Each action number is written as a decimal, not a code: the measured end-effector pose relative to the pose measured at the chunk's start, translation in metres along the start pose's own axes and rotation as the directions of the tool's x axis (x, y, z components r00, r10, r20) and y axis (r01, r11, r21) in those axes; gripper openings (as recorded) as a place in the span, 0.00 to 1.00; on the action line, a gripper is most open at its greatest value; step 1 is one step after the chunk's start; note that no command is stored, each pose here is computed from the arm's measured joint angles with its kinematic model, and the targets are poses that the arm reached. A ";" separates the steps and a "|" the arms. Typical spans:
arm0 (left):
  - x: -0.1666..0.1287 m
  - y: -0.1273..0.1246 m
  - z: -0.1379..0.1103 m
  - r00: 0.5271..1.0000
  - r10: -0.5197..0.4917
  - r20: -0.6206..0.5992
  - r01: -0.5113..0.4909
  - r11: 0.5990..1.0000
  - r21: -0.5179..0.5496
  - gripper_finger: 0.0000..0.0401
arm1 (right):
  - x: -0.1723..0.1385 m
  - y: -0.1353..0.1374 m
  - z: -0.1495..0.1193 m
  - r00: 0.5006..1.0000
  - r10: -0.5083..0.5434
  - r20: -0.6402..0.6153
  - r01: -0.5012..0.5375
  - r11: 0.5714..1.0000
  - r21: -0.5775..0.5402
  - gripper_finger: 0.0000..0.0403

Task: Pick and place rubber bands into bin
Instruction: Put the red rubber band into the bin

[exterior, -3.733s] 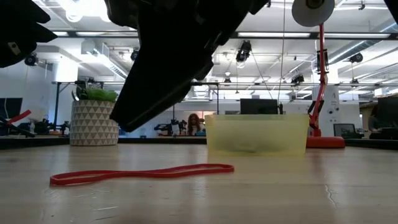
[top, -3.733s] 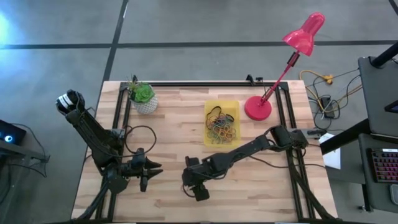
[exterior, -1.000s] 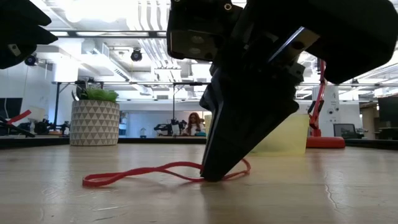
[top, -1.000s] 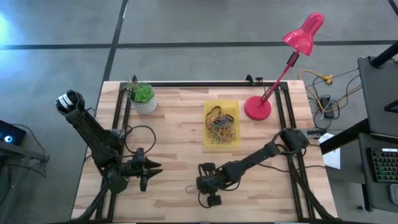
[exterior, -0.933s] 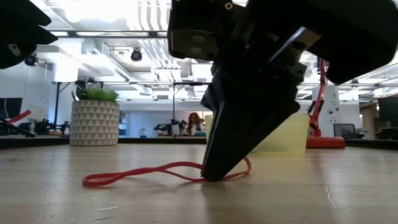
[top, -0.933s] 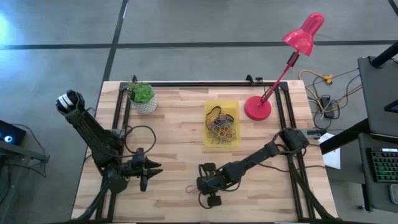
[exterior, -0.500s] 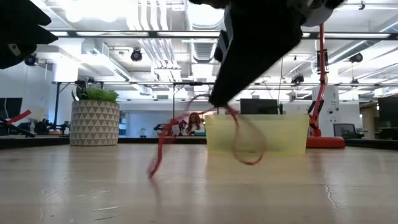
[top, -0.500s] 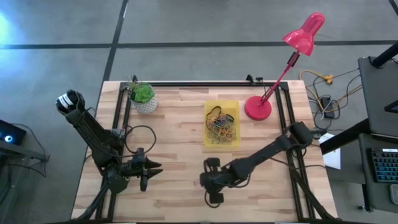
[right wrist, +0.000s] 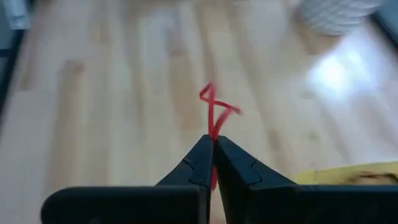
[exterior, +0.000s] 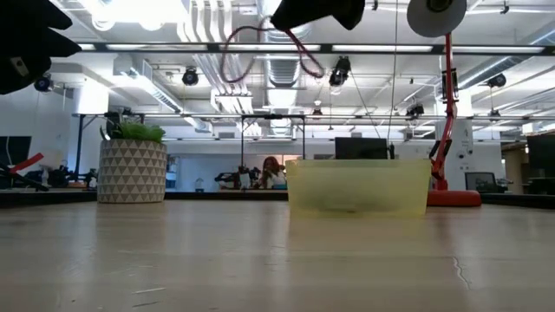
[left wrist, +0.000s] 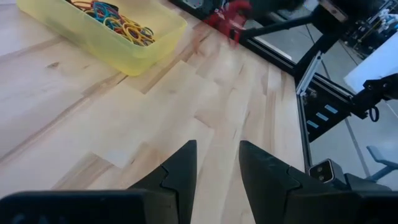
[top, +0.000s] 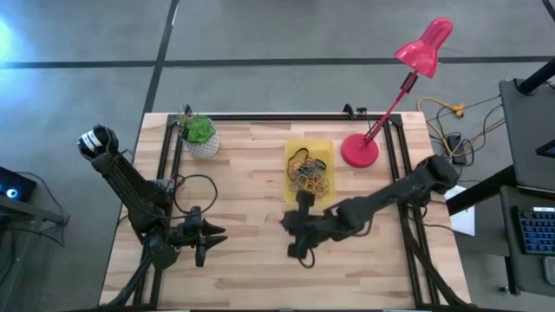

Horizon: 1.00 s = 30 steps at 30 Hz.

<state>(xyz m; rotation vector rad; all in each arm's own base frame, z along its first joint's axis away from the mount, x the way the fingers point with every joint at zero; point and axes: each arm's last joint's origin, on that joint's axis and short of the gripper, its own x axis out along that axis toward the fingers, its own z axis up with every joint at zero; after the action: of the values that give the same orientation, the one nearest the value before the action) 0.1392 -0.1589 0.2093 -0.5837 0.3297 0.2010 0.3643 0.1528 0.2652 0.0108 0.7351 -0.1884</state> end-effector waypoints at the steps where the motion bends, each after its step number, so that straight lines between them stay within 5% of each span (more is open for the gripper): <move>1: 0.000 0.000 0.000 1.000 0.002 0.004 -0.002 1.000 0.000 0.26 | -0.002 -0.006 0.002 1.000 -0.026 0.000 0.026 1.000 0.001 0.02; 11: 0.000 0.000 0.001 1.000 0.009 0.028 -0.009 1.000 -0.006 0.26 | 0.009 -0.072 -0.002 0.949 -0.242 -0.202 0.240 0.970 -0.032 0.02; 21: 0.000 0.000 0.001 1.000 0.009 0.028 -0.009 1.000 0.003 0.26 | 0.037 -0.128 -0.022 0.901 -0.241 -0.360 0.300 0.947 0.118 0.02; 30: 0.000 0.001 0.001 0.999 0.015 0.030 -0.016 0.999 0.032 0.26 | 0.050 -0.143 -0.054 0.861 -0.157 -0.484 0.305 0.920 0.245 0.03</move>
<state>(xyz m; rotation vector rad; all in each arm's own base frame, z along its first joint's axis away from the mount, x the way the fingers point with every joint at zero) 0.1395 -0.1578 0.2097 -0.5464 0.3086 0.2189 0.3401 0.0083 0.1997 0.2805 1.1740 -0.5509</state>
